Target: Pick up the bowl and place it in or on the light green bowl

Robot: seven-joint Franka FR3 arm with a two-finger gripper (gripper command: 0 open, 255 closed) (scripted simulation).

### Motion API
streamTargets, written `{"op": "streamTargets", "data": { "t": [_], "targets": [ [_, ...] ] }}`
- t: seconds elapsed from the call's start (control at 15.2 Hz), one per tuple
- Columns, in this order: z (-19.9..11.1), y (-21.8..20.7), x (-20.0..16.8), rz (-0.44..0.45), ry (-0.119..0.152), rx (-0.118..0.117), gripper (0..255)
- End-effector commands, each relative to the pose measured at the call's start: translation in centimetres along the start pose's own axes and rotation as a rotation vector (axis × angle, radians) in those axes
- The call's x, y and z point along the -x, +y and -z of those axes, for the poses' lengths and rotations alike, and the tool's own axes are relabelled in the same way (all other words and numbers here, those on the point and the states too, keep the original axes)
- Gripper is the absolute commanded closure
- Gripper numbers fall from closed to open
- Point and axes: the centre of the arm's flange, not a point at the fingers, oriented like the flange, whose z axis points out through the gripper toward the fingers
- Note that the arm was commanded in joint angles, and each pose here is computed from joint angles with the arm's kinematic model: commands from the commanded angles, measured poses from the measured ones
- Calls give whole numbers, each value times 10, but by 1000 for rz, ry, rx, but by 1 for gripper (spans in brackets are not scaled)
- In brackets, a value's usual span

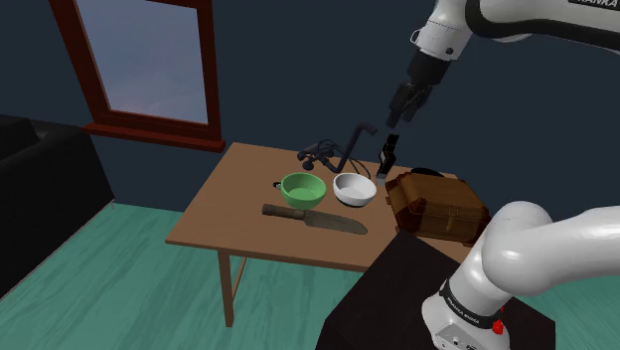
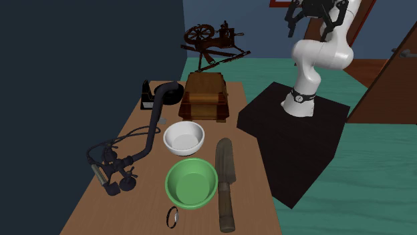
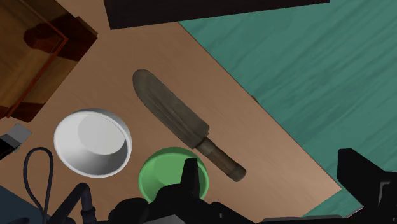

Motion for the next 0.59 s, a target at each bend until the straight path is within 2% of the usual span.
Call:
{"op": "streamTargets", "data": {
  "t": [0.0, 0.53],
  "targets": [
    [0, 0, 0, 0, 0, 0, 0],
    [-90, 40, -37, 12, -25, 30, 0]
  ]
}}
